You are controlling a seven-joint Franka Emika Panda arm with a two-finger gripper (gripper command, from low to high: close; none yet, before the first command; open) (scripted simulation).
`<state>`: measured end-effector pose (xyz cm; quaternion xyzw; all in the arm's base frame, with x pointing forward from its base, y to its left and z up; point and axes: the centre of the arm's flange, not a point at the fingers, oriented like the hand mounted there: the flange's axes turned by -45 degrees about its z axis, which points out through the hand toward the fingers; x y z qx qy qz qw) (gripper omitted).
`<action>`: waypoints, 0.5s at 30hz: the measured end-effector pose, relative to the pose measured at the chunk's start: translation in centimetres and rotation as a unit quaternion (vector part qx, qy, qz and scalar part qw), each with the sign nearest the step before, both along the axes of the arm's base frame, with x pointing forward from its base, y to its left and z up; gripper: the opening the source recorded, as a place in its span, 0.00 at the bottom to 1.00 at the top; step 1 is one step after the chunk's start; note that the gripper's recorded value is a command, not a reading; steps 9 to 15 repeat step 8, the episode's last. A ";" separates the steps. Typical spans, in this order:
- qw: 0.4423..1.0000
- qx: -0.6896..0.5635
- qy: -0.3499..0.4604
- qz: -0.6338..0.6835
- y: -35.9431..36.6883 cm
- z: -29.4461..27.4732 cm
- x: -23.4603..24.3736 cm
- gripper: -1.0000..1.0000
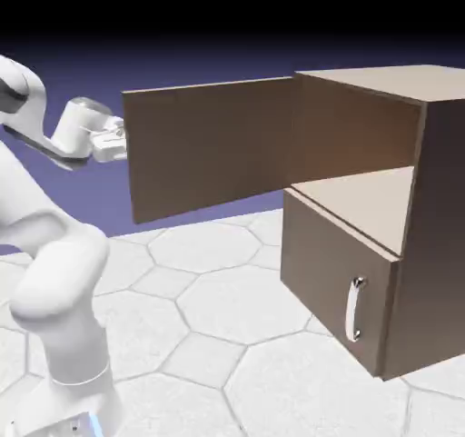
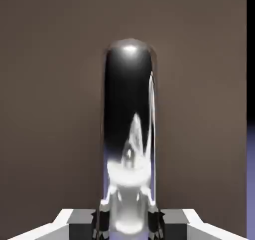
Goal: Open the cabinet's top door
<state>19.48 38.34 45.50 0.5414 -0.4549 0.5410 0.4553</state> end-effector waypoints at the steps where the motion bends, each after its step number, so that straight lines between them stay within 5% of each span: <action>1: 1.000 0.000 0.000 -0.006 0.5 0.0 0.1 0.00; 15: 0.999 0.000 0.000 -0.053 4.1 0.0 1.1 0.00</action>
